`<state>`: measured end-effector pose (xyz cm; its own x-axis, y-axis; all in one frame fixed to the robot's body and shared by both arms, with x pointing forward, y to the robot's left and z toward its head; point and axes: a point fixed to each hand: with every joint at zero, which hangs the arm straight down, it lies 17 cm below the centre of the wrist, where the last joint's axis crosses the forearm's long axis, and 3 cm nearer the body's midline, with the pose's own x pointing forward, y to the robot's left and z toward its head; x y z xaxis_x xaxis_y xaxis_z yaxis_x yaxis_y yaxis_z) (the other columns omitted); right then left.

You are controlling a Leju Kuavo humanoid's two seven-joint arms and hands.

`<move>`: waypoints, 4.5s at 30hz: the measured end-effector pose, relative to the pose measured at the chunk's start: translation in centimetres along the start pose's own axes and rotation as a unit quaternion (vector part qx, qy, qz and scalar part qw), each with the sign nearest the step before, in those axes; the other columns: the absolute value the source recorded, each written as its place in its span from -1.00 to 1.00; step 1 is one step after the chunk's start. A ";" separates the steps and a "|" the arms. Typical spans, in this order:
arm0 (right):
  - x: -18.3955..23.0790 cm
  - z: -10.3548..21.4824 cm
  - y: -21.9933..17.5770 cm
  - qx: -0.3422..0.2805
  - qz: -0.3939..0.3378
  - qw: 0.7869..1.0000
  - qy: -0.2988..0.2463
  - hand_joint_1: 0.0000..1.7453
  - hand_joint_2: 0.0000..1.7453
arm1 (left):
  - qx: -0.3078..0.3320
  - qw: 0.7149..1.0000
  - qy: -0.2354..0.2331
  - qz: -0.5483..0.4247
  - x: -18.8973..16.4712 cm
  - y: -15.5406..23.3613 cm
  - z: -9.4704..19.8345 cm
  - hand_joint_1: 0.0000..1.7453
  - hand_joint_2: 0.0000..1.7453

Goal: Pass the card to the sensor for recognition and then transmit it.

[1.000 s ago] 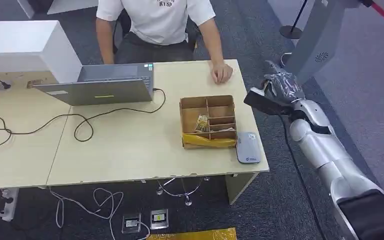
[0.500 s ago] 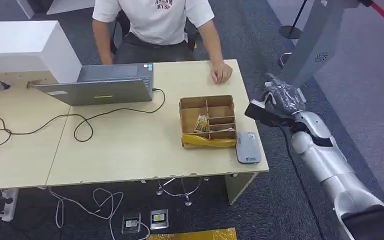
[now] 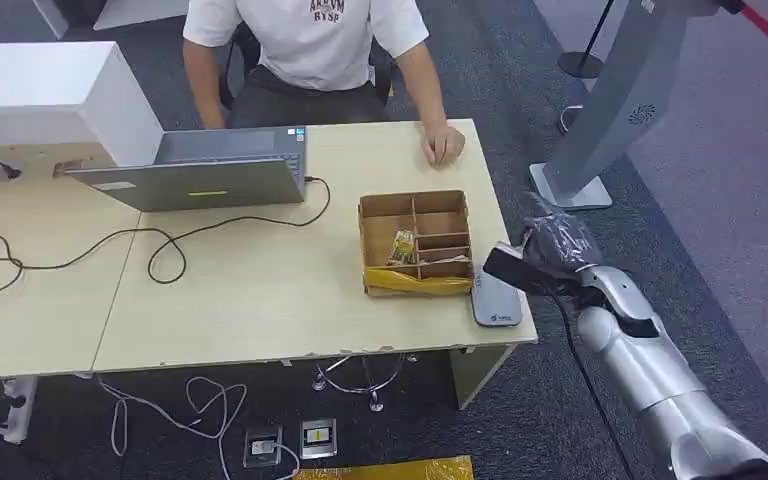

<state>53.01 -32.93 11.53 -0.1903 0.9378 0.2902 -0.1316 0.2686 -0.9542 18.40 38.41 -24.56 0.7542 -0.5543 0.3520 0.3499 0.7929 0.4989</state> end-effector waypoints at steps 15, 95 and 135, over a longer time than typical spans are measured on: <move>-0.2 1.9 3.7 0.027 -0.013 0.999 0.013 1.00 1.00 | 0.000 1.000 0.003 -0.004 -0.2 0.1 0.0 -1.00 -1.00; 0.9 -4.8 -14.3 -0.113 0.018 0.993 -0.030 1.00 1.00 | 0.004 1.000 -0.010 -0.016 0.3 0.4 -0.1 -1.00 -1.00; 7.4 -13.6 -19.9 -0.095 -0.023 0.995 0.002 -1.00 1.00 | -0.011 0.996 -0.051 -0.066 4.1 1.5 -1.2 -1.00 -1.00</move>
<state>67.45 -28.40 31.70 -0.1842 0.9242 0.3347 0.0456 0.3481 -0.9363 22.71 37.63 -23.25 0.6408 -0.6761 0.3635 0.4548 0.7159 0.5297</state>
